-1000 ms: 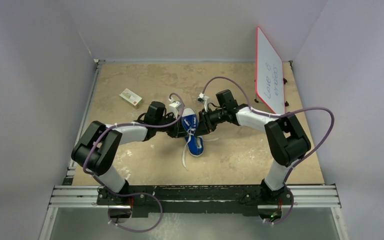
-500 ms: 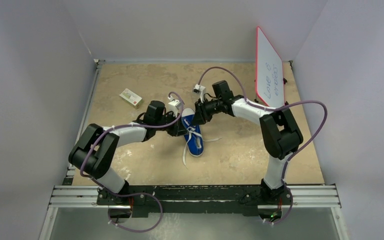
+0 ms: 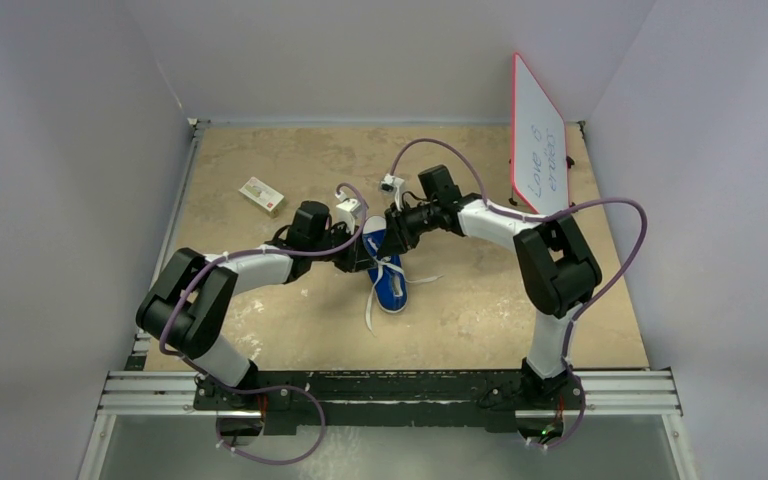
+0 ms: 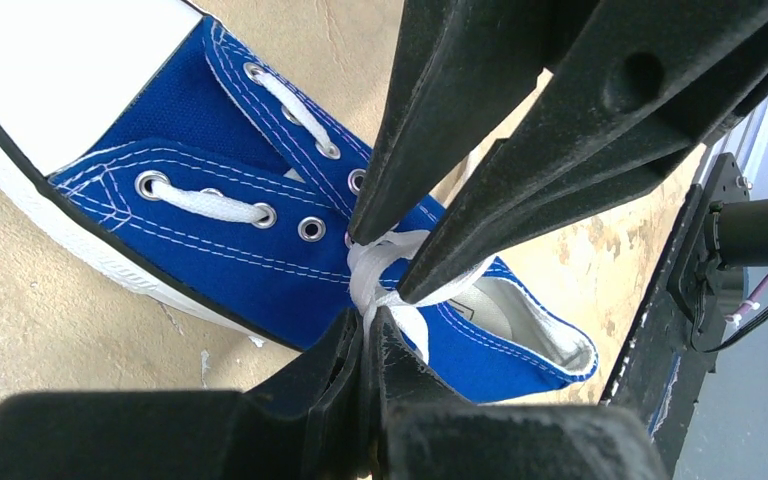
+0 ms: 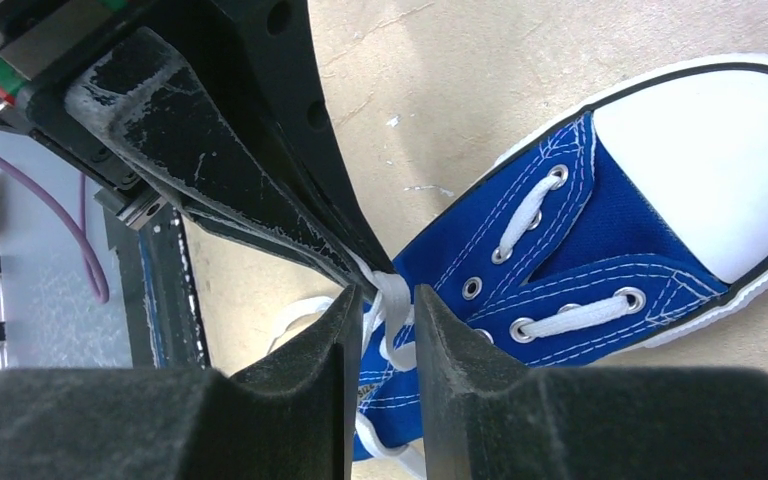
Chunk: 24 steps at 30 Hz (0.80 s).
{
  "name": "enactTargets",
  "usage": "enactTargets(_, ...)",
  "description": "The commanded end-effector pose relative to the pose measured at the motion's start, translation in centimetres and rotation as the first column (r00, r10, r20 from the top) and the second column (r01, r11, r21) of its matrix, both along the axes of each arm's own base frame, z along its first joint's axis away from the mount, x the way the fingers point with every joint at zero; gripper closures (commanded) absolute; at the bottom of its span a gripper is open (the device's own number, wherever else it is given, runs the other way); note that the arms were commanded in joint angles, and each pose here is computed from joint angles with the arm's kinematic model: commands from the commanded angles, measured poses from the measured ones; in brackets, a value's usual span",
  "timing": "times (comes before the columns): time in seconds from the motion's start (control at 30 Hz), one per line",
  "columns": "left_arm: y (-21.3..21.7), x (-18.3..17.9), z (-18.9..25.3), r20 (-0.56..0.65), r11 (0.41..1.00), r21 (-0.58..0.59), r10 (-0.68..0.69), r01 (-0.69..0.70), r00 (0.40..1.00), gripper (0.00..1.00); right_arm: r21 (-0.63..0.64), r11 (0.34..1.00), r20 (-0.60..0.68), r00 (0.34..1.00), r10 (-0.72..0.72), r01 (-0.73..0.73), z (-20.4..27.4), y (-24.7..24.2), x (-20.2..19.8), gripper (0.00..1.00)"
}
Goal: Tie the shoes
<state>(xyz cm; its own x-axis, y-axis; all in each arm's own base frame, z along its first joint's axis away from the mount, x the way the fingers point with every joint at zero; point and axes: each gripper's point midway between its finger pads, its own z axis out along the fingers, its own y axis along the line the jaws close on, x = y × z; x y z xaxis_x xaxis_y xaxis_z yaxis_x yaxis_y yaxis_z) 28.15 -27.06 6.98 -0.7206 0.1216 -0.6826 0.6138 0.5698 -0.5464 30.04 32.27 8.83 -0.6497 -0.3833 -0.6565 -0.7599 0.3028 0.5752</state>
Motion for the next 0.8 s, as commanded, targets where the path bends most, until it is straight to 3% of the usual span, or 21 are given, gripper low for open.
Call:
enactTargets(0.0,-0.7,0.6,2.4,0.071,0.999,-0.053,0.0,0.004,0.997,0.98,0.04,0.999,0.005,1.0,0.024,-0.024,0.5,0.4,-0.4,0.75)
enactTargets(0.13,-0.7,0.5,2.4,0.063,0.998,-0.057,-0.005,0.009,0.998,0.92,0.04,0.999,-0.007,1.0,0.02,-0.019,0.8,0.3,-0.5,1.0)
enactTargets(0.23,-0.9,0.4,2.2,0.05,0.998,-0.066,-0.01,0.013,0.999,0.78,0.053,0.998,-0.007,1.0,0.028,-0.027,1.4,0.5,-0.4,1.0)
enactTargets(0.4,-1.0,0.8,2.1,0.05,0.997,-0.08,0.016,-0.012,0.999,0.7,0.071,0.997,-0.009,1.0,0.02,-0.02,1.9,0.6,-0.6,1.0)
enactTargets(0.63,-1.4,1.6,2.1,0.05,0.993,-0.108,0.052,-0.046,0.997,0.71,0.081,0.996,-0.015,1.0,0.021,-0.019,2.2,0.5,-0.9,1.0)
enactTargets(0.77,-1.6,2.0,2.1,0.058,0.992,-0.112,0.062,-0.055,0.996,0.83,0.087,0.996,-0.018,1.0,0.017,-0.016,2.6,0.6,-1.0,1.0)
